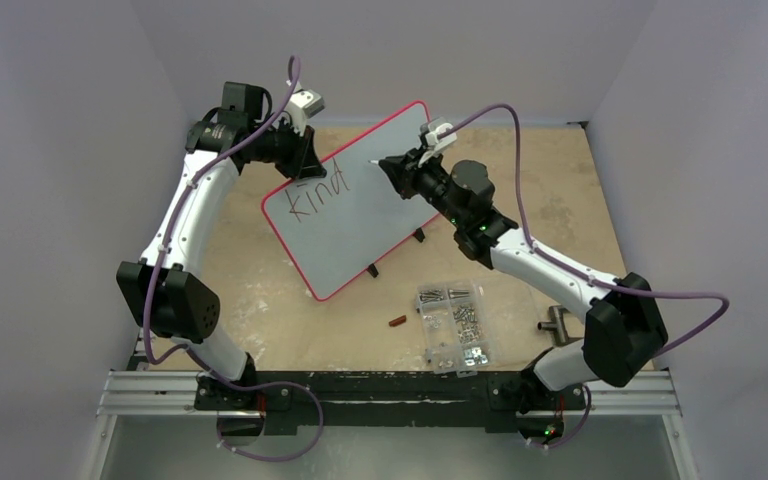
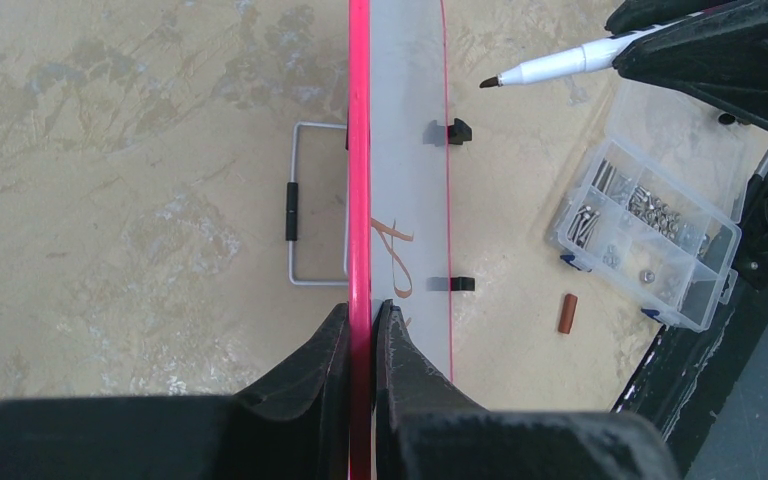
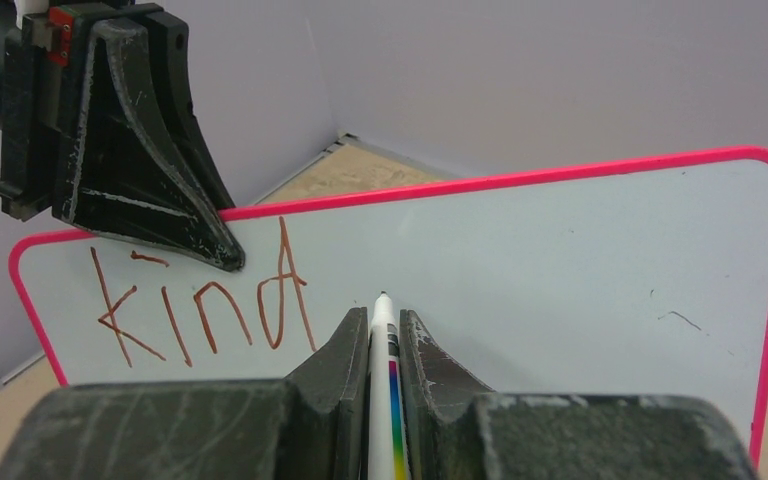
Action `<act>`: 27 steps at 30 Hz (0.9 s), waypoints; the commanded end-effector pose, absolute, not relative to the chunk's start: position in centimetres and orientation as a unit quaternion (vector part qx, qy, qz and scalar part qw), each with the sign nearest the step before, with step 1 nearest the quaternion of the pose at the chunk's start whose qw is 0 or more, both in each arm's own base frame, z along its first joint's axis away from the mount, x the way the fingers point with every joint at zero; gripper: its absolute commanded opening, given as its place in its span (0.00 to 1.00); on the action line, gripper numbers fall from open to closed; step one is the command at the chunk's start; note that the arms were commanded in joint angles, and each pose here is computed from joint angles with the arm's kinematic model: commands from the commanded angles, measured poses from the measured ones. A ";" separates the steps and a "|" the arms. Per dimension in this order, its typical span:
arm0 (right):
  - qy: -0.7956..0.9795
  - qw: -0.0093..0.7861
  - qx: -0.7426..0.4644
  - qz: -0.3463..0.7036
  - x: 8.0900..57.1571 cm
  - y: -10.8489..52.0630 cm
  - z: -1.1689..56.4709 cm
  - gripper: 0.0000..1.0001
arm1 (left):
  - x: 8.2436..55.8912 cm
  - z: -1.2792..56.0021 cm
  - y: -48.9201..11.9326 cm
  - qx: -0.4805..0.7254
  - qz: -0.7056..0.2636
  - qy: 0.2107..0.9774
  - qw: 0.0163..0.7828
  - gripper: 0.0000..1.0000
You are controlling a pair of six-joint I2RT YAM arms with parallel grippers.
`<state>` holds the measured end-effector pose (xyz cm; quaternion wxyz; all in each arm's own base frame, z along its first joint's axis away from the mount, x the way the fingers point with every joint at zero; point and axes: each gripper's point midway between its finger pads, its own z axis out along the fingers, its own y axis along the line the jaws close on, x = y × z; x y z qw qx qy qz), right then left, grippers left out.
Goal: Write a sentence on the whiteboard
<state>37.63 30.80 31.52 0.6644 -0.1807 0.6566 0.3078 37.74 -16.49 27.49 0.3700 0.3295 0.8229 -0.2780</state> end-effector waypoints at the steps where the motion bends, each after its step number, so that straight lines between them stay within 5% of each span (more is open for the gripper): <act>1: 0.627 0.681 -0.180 0.333 37.7 31.5 33.8 0.00 | 37.6 26.2 -15.3 0.354 -0.229 0.831 0.364 0.00; 27: 0.607 0.665 -0.195 0.390 38.3 34.5 33.9 0.00 | 37.5 26.3 -15.4 0.354 -0.232 0.831 0.361 0.00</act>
